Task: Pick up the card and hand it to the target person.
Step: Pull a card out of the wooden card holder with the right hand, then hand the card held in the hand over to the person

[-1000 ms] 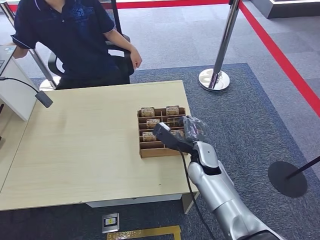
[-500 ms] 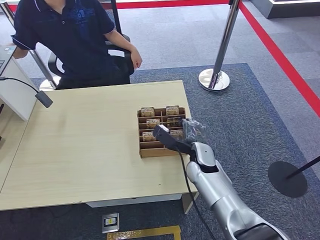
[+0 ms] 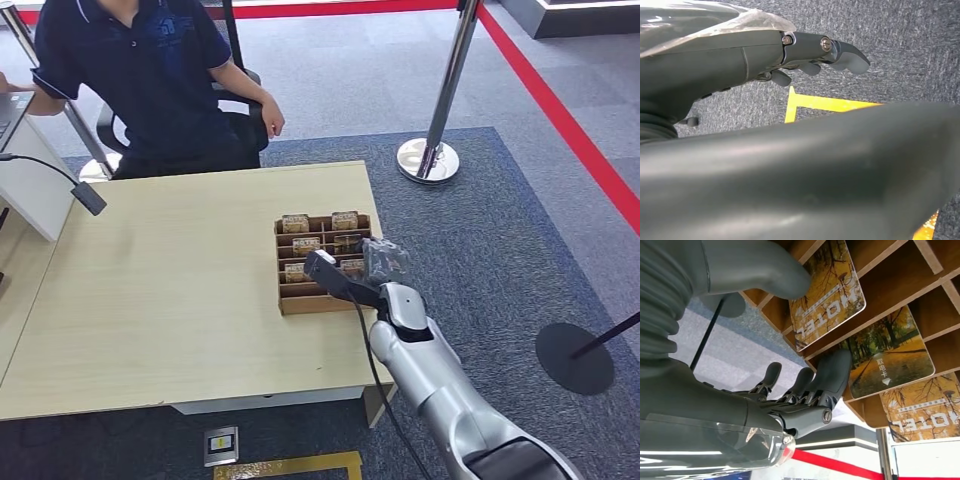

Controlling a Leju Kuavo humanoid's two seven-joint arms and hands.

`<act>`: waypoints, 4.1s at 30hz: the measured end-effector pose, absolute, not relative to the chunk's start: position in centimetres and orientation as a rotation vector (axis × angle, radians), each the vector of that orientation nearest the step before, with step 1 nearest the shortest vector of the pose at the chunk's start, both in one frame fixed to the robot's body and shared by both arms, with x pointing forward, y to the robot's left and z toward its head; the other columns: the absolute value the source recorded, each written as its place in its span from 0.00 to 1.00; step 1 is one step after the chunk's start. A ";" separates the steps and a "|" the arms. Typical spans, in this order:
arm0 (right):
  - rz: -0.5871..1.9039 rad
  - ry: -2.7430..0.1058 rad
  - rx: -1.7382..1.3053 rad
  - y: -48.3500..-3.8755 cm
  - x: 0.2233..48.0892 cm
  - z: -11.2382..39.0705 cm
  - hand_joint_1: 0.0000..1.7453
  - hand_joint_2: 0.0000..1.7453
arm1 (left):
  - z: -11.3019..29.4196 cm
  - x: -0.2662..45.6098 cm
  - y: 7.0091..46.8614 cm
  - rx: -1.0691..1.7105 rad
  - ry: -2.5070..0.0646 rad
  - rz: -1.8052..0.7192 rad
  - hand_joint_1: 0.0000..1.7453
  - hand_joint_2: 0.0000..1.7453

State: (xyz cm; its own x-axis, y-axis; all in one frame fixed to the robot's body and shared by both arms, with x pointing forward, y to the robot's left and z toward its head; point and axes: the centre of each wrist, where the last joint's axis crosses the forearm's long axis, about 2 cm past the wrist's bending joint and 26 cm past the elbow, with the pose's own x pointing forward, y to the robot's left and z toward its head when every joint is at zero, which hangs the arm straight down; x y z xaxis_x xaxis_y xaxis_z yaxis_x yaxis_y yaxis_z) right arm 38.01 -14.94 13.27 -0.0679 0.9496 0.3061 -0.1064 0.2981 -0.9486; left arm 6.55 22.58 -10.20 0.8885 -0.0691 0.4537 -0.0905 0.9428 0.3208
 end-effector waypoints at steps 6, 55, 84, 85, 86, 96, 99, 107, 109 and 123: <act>1.086 -1.341 -0.868 -14.8 38.0 13.2 0.40 1.00 | -10.2 6.6 22.6 0.343 -0.481 0.011 0.00 0.00; 1.112 -1.398 -0.825 -13.3 36.6 13.4 1.00 1.00 | -10.2 6.7 22.6 0.344 -0.486 0.019 0.00 0.00; 1.107 -1.418 -0.820 -12.8 36.5 13.4 1.00 1.00 | -10.2 6.8 22.5 0.324 -0.485 0.009 0.00 0.00; 1.107 -1.418 -0.819 -12.8 36.5 13.4 1.00 1.00 | -10.2 6.7 22.5 0.327 -0.485 0.009 0.00 0.00; 1.107 -1.418 -0.819 -12.8 36.5 13.4 1.00 1.00 | -10.2 6.7 22.5 0.329 -0.485 0.009 0.00 0.00; 1.088 -1.461 -0.811 -12.8 36.4 13.7 1.00 1.00 | -10.2 6.7 22.5 0.345 -0.483 0.014 0.00 0.00; 1.071 -1.494 -0.803 -12.8 36.3 14.2 1.00 1.00 | -10.1 6.7 22.5 0.350 -0.483 0.018 0.00 0.00; 1.010 -1.633 -0.799 -12.7 35.8 16.7 1.00 1.00 | -10.2 6.7 22.4 0.356 -0.488 0.022 0.00 0.00; 0.991 -1.671 -0.799 -12.7 35.7 17.4 1.00 1.00 | -10.2 6.6 22.4 0.356 -0.487 0.022 0.00 0.00; 0.906 -1.939 -0.772 -12.5 33.8 22.0 1.00 1.00 | -10.2 6.6 22.4 0.360 -0.498 0.020 0.00 0.00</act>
